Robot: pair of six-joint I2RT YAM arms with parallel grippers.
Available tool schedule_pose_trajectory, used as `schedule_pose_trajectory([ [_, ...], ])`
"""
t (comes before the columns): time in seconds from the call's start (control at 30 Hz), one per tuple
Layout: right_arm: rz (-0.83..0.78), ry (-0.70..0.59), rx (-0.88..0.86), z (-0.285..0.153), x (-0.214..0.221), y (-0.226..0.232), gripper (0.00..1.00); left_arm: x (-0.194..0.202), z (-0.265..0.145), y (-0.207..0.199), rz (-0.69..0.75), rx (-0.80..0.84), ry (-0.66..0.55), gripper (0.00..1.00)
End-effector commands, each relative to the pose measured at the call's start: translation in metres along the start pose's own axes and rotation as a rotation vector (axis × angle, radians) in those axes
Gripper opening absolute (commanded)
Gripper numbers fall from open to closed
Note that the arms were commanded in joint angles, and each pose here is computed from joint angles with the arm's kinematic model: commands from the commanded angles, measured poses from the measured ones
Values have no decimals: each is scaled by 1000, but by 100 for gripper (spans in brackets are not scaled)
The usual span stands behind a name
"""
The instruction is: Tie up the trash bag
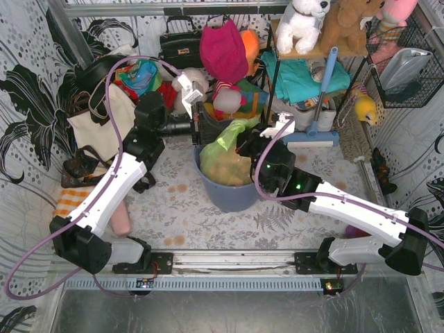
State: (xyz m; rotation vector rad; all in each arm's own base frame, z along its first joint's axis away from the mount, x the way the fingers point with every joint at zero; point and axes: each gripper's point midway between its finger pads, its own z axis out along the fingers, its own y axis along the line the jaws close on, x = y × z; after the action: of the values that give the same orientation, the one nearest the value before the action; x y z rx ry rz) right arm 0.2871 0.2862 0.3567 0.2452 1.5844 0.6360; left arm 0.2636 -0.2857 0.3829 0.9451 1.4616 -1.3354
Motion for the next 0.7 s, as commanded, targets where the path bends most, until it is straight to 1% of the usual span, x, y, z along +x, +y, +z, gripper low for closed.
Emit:
schedule_pose_trajectory([
  [0.0, 58, -33, -34, 6, -5, 10, 0, 3, -3, -2, 21, -14, 12, 4],
  [0.27, 76, -86, -58, 18, -8, 14, 0, 10, -6, -12, -3, -4, 23, 4],
  [0.5, 107, -156, -133, 26, -17, 25, 0, 24, -1, -23, -32, 46, 60, 4],
  [0.67, 135, -182, -199, 27, -16, 32, 0, 32, 6, -28, -49, 69, 80, 4],
])
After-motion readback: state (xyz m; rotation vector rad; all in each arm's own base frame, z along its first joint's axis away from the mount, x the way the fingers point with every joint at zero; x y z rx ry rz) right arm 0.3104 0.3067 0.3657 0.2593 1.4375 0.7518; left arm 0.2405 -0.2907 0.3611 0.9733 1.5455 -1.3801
